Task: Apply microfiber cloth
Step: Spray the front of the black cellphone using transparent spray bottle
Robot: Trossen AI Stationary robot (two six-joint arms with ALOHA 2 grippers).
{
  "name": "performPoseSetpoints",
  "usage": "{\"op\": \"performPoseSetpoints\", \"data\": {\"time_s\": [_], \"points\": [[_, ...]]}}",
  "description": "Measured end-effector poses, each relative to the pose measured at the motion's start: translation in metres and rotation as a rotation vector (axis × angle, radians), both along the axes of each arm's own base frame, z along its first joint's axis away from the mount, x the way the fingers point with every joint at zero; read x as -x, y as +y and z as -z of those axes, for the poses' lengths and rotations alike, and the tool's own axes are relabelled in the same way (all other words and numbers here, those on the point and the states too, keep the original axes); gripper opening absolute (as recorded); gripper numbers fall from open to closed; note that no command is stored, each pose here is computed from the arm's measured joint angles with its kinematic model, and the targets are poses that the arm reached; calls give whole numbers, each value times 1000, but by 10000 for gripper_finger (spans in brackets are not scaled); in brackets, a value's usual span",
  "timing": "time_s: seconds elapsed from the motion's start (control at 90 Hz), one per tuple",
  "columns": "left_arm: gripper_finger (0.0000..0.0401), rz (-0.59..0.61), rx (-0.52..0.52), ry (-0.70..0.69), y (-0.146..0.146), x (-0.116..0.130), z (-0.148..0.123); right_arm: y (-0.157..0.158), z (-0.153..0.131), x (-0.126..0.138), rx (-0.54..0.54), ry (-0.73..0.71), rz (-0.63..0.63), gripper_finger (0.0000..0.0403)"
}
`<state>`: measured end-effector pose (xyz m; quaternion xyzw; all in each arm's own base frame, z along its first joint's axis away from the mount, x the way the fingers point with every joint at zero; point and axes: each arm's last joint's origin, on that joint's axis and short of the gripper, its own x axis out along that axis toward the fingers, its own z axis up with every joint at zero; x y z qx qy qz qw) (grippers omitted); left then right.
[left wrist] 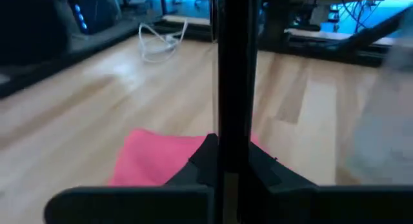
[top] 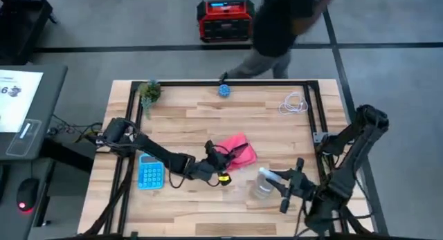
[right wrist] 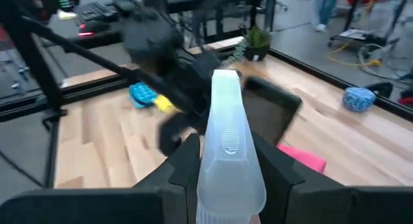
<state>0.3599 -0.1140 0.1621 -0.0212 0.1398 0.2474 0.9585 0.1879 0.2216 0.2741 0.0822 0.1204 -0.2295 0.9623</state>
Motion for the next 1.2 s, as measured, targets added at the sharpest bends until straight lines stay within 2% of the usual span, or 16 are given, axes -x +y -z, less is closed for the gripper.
{"op": "performPoseSetpoints", "data": {"time_s": [0.156,0.344,0.467,0.533,0.7,0.789,0.978,1.2], "points": [[4,-74,-55,56,-2,9,-2,1,12,-10,27,20,28,84],[4,-86,-46,64,-1,10,0,-4,19,-23,38,13,86,84],[4,-86,-47,65,-1,10,0,-8,17,-27,20,46,78,85],[4,-86,-47,64,-1,10,0,-9,15,-26,21,67,59,116],[6,-87,-42,60,-1,10,0,-16,2,-18,23,157,-30,246],[6,-85,-42,61,-2,10,0,-21,-8,-13,-14,188,-83,284],[8,-80,-41,59,-4,11,0,-22,-15,-1,-82,294,-204,291],[9,-73,-37,61,-4,11,0,-9,-3,-10,-135,331,-254,285]]}}
